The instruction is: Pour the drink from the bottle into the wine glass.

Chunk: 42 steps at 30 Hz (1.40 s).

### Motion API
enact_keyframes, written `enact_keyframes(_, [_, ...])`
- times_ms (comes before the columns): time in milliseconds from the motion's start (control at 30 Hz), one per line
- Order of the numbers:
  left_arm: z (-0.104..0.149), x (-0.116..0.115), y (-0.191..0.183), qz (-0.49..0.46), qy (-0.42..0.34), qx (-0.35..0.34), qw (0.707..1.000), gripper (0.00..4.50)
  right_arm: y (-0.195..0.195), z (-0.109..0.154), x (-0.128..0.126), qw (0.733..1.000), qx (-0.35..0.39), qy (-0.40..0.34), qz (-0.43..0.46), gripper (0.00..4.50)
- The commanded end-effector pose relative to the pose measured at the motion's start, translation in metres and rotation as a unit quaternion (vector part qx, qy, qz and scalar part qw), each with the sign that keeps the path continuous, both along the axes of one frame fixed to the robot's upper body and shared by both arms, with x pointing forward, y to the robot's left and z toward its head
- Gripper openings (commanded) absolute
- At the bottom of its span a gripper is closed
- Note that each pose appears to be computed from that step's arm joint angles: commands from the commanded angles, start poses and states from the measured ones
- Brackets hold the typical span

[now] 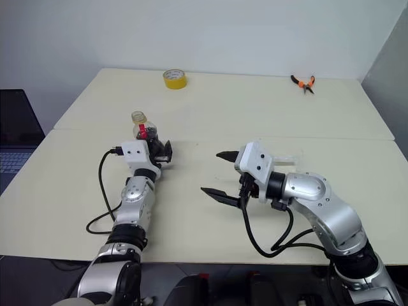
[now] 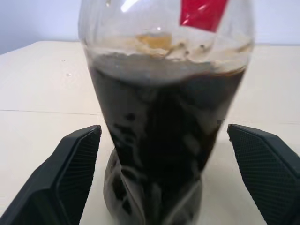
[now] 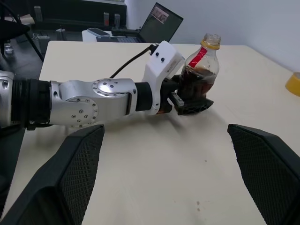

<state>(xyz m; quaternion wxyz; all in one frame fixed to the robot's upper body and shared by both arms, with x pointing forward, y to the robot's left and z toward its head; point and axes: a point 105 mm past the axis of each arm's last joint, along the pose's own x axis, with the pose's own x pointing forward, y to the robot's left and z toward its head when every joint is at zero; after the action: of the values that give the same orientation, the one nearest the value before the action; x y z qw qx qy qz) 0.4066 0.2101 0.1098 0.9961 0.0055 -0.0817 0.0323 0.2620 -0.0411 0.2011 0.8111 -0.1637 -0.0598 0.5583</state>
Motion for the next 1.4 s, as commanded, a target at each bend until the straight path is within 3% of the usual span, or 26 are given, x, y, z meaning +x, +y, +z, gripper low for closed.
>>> enact_keyframes(33, [0.012,-0.016,-0.001,-0.018,-0.018,0.001,1.000,4.49,-0.007,0.008,-0.010,1.000,0.005,-0.016,-0.006,4.50])
enact_keyframes(333, [0.004,-0.074,-0.026,-0.104,0.017,0.052,0.993,4.49,-0.044,-0.023,-0.008,0.993,-0.024,-0.006,-0.119,4.50])
enact_keyframes(533, [0.000,-0.102,-0.064,-0.242,0.033,0.089,0.966,4.49,-0.085,-0.040,0.023,0.954,-0.114,-0.083,-0.264,4.50])
enact_keyframes(667, [0.009,-0.108,-0.091,-0.359,0.038,0.087,0.928,4.49,-0.095,-0.047,0.039,0.913,-0.219,-0.169,-0.300,4.50])
enact_keyframes(833, [0.026,-0.099,-0.097,-0.460,0.050,0.110,0.880,4.49,-0.108,-0.055,0.068,0.854,-0.312,-0.244,-0.339,4.50])
enact_keyframes(1100, [0.028,-0.110,-0.112,-0.562,0.055,0.206,0.799,4.49,-0.117,-0.066,0.091,0.816,-0.360,-0.276,-0.359,4.50])
enact_keyframes(1400, [0.019,-0.099,-0.117,-0.564,0.037,0.209,0.798,4.49,-0.119,-0.068,0.109,0.780,-0.386,-0.318,-0.377,4.50])
